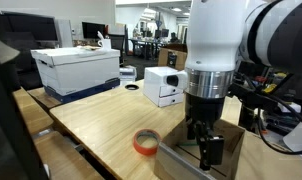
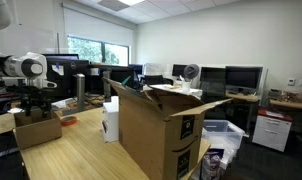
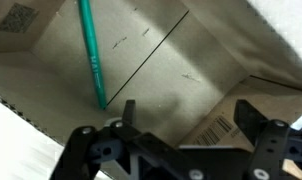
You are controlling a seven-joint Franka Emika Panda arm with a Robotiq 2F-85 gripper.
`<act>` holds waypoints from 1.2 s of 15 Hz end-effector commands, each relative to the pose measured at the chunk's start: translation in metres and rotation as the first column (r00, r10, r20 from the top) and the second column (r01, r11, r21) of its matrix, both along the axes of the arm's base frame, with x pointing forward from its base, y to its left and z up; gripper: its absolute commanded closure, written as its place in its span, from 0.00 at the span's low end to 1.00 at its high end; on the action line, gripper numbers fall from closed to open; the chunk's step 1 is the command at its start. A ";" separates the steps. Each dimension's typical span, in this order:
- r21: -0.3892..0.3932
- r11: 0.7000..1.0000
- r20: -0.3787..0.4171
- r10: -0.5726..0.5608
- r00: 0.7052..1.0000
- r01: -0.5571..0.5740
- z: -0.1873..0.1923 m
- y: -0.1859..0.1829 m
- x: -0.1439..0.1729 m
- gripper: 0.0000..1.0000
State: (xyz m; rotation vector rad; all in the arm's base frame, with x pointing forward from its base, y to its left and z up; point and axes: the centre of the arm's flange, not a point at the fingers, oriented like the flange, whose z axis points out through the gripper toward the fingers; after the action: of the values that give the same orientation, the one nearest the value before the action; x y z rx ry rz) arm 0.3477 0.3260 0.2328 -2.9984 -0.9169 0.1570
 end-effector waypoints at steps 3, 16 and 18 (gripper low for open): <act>-0.009 0.999 0.013 0.044 0.999 -0.044 0.007 0.004 -0.001 0.00; -0.004 1.000 0.018 0.019 1.000 -0.019 0.005 -0.004 -0.026 0.00; -0.004 1.000 0.016 0.023 1.000 -0.023 0.004 -0.004 -0.030 0.00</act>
State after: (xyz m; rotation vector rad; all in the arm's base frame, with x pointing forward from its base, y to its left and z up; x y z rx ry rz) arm 0.3333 0.3282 0.2322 -2.9951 -0.9694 0.1584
